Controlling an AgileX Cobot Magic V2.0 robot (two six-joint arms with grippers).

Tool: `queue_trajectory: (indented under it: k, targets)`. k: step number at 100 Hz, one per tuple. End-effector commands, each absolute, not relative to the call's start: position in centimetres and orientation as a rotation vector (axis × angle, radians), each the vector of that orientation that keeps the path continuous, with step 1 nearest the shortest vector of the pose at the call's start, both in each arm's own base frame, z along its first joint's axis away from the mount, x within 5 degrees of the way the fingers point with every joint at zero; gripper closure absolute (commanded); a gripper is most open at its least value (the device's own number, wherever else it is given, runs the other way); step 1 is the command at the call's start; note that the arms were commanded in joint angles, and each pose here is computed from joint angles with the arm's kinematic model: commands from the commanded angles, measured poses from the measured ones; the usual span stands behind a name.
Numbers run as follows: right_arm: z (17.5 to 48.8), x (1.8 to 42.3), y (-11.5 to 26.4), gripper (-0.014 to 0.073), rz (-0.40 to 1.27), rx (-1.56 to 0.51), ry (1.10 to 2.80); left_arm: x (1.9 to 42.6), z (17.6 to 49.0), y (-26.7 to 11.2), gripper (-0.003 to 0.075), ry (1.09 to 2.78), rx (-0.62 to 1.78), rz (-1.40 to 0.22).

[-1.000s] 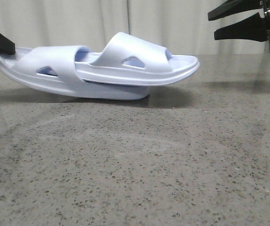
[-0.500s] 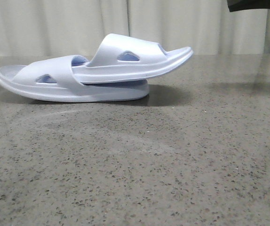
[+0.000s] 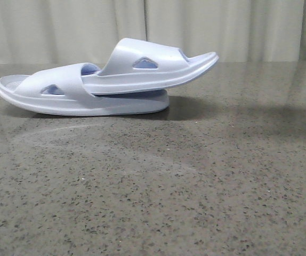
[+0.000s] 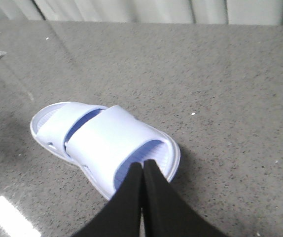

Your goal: Insert blue slippers together front up

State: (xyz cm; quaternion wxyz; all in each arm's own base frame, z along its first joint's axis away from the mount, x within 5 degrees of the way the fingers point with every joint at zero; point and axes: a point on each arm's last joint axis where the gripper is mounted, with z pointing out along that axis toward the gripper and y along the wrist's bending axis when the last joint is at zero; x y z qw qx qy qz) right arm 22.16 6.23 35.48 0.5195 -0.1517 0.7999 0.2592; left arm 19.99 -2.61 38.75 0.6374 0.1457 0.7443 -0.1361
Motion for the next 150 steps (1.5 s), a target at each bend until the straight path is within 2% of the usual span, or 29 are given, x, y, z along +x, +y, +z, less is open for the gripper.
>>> queue_trajectory:
  k: [1, 15, 28, 50, 64, 91, 150]
  targets:
    - [36.3, 19.8, 6.2, 0.0673, 0.516, -0.275, 1.788, 18.1, 39.7, -2.4, 0.0705, 1.623, 0.296, -0.252]
    - [34.2, 16.2, 6.7, 0.0673, 0.45, -0.27, 1.717, 15.4, 38.0, -3.1, 0.0705, 1.601, 0.35, -0.245]
    - [31.8, 13.5, 6.6, 0.0673, 0.459, -0.29, 1.702, 13.2, 36.0, -3.6, 0.0705, 1.597, 0.355, -0.292]
    - [26.7, 11.2, 5.4, 0.0673, 0.477, -0.236, 1.779, 10.6, 32.0, -4.1, 0.0705, 1.582, 0.323, -0.395]
    - [25.1, 10.3, 4.8, 0.0673, 0.471, -0.205, 1.787, 9.3, 29.8, -4.2, 0.0705, 1.539, 0.29, -0.457]
    - [24.8, 10.0, 4.8, 0.0673, 0.5, -0.184, 1.793, 8.8, 29.2, -4.2, 0.0705, 1.519, 0.246, -0.512]
    - [24.8, 10.0, 4.8, 0.0673, 0.5, -0.184, 1.793, 8.8, 29.2, -4.2, 0.0705, 1.519, 0.247, -0.512]
